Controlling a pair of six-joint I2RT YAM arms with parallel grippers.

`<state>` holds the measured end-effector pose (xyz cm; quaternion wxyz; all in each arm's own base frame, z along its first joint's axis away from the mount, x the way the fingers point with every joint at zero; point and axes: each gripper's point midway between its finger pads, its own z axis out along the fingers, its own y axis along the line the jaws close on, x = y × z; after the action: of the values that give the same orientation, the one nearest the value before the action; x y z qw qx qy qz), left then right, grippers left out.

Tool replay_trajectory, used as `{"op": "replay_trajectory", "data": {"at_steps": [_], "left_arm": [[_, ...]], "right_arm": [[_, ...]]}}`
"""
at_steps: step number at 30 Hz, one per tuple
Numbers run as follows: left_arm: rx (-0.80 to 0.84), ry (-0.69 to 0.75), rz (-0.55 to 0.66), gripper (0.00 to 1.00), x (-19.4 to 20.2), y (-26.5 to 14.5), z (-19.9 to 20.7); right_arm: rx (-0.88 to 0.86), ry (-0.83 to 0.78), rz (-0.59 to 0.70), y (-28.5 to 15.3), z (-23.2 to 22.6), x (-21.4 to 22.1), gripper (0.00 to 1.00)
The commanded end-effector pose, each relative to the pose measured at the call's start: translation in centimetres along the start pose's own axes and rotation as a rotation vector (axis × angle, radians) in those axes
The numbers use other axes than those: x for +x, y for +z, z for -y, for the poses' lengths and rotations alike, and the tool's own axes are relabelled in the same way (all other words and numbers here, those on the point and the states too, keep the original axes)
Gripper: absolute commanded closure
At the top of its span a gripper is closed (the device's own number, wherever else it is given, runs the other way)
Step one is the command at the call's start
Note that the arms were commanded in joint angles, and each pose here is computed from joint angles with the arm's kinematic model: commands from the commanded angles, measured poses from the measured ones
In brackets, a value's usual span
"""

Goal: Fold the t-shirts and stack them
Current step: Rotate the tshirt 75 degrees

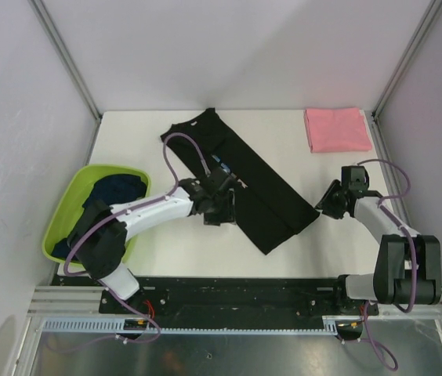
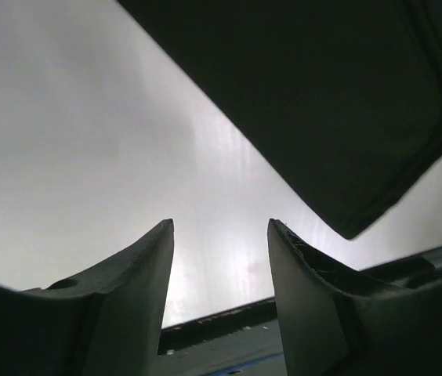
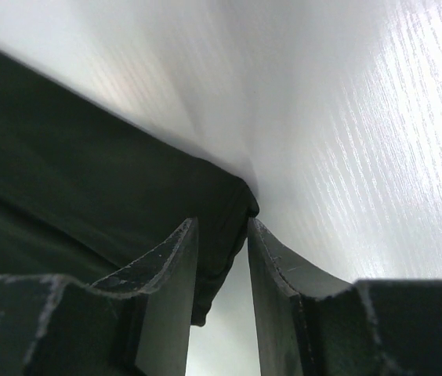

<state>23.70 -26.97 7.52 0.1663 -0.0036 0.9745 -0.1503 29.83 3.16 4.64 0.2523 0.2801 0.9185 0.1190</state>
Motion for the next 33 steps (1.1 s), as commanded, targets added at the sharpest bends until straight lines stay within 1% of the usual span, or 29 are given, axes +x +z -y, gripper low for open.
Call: {"op": "replay_trajectory", "data": {"at_steps": [1,4,6,12,16,22,27,33], "left_arm": [[0.095,-0.063,0.011,0.44,2.5,-0.5,4.4],[0.114,-0.100,-0.005,0.43,4.3,0.1,6.2],[0.116,-0.150,-0.013,0.43,5.3,0.6,7.1],[0.131,-0.412,-0.049,0.43,8.1,2.0,8.9],[0.117,-0.512,-0.037,0.43,8.7,2.7,9.6],[0.104,-0.548,-0.041,0.44,9.1,4.0,10.8],[0.085,-0.579,-0.028,0.48,9.3,4.7,10.9],[0.076,-0.605,-0.014,0.50,9.4,5.2,11.3]], "right_arm": [[-0.032,-0.007,0.077,-1.9,-1.0,-2.1,0.64],[-0.027,-0.007,0.078,-2.0,-0.8,-2.0,0.64],[-0.018,-0.007,0.078,-2.0,-0.6,-2.0,0.64],[-0.014,-0.004,0.085,-2.4,-0.5,-2.1,0.65],[-0.011,-0.008,0.092,-2.8,-0.3,-2.2,0.65],[-0.008,-0.011,0.095,-3.3,-0.1,-2.1,0.65],[-0.005,-0.016,0.096,-3.6,0.1,-2.1,0.65],[-0.019,-0.009,0.100,-4.0,-0.1,-2.2,0.65]]}}
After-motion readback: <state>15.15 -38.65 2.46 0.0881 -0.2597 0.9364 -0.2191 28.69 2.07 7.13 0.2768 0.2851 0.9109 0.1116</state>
